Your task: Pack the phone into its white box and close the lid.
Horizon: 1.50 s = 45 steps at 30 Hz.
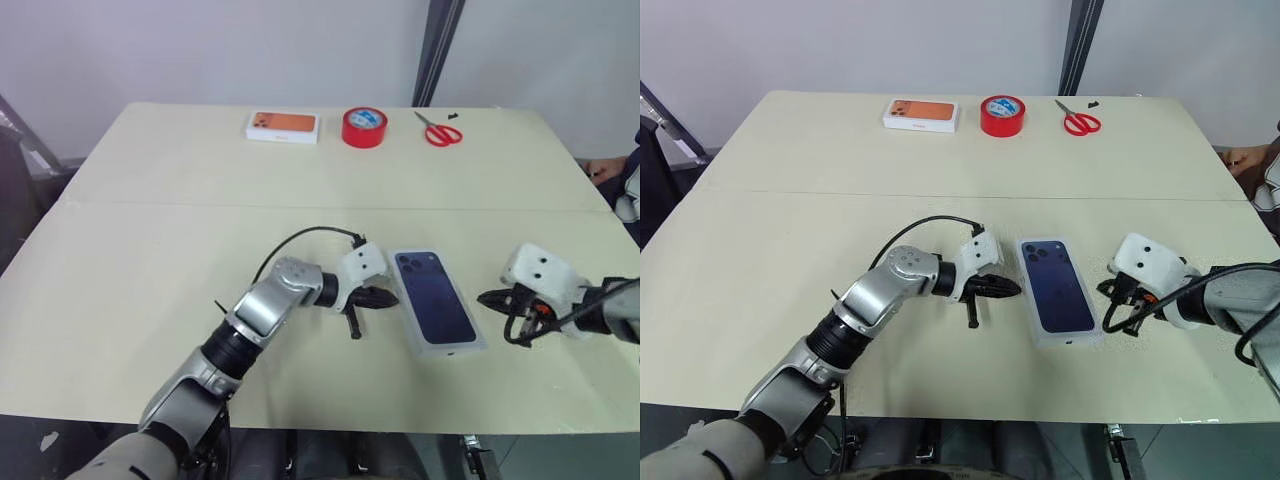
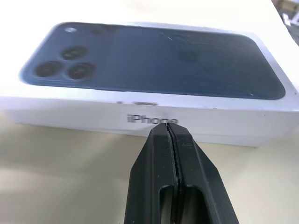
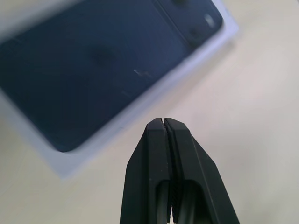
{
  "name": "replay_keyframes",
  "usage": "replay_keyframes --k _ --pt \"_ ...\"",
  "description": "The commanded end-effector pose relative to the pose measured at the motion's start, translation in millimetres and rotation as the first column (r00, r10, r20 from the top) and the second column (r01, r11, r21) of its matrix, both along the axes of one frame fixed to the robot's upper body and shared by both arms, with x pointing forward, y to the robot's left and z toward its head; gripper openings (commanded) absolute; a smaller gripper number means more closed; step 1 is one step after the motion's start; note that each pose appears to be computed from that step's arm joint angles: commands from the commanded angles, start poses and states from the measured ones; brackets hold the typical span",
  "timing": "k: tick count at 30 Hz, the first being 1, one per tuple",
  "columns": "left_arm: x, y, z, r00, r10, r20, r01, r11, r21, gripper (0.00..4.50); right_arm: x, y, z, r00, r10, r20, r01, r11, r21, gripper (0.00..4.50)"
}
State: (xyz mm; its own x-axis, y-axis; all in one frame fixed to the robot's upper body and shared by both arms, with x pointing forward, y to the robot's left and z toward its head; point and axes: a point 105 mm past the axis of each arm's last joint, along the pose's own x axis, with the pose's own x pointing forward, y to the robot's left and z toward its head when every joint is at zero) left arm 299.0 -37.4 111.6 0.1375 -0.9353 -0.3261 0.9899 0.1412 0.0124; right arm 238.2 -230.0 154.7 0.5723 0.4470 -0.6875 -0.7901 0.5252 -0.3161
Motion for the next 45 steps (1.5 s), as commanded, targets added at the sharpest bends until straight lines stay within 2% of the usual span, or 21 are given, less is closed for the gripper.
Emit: replay_keyframes --k 1,4,7,12,14,18,22,26,30,35,38,41,45 --pt "15 -2 34 0.998 0.053 0.045 -0.048 0.994 -0.098 0.0 -9 16 -3 0.999 0.047 -0.006 -0.047 0.998 0.049 0.06" --pt "25 -10 43 0.994 0.086 0.068 -0.079 0.991 -0.11 0.0 -15 22 -12 0.998 0.057 -0.032 -0.055 0.996 0.068 0.06" --pt "34 -22 36 0.99 0.112 0.087 -0.107 0.992 -0.059 0.0 -16 21 -23 0.998 0.033 -0.053 -0.03 0.998 0.063 0.06" --pt "38 -35 -9 0.991 0.102 0.087 -0.115 0.982 0.151 0.0 -25 14 -45 0.993 0.009 -0.114 -0.007 1.0 0.016 0.06" --pt "36 -35 -19 0.993 0.093 0.068 -0.104 0.978 0.182 0.0 -27 13 -51 0.992 -0.004 -0.126 0.005 1.0 0.005 0.06" --pt "36 -32 -23 0.994 0.104 0.046 -0.11 0.979 0.173 0.0 -28 11 -54 0.992 -0.013 -0.126 0.013 1.0 0.002 0.06" --pt "47 -24 -1 0.983 0.17 0.066 -0.174 0.983 0.056 0.0 -11 7 -39 0.998 -0.051 -0.022 0.052 0.998 0.025 0.06" --pt "65 15 50 0.936 0.327 0.135 -0.299 0.935 -0.188 0.0 31 -8 2 0.96 -0.202 0.196 0.175 0.974 0.145 0.06" --pt "65 76 61 0.871 0.469 0.145 -0.428 0.87 -0.244 0.0 57 -27 26 0.899 -0.297 0.321 0.229 0.945 0.233 0.06" --pt "48 157 54 0.765 0.618 0.179 -0.588 0.785 -0.196 0.0 77 -39 41 0.884 -0.352 0.308 0.218 0.893 0.395 0.06" --pt "33 193 50 0.708 0.684 0.179 -0.659 0.73 -0.182 0.0 87 -41 40 0.893 -0.353 0.279 0.207 0.873 0.442 0.06" --pt "20 222 53 0.631 0.758 0.166 -0.731 0.652 -0.201 0.0 92 -34 34 0.914 -0.325 0.245 0.182 0.865 0.468 0.06" --pt "11 237 54 0.579 0.8 0.161 -0.772 0.601 -0.209 0.0 95 -25 30 0.934 -0.281 0.222 0.148 0.866 0.477 0.06"
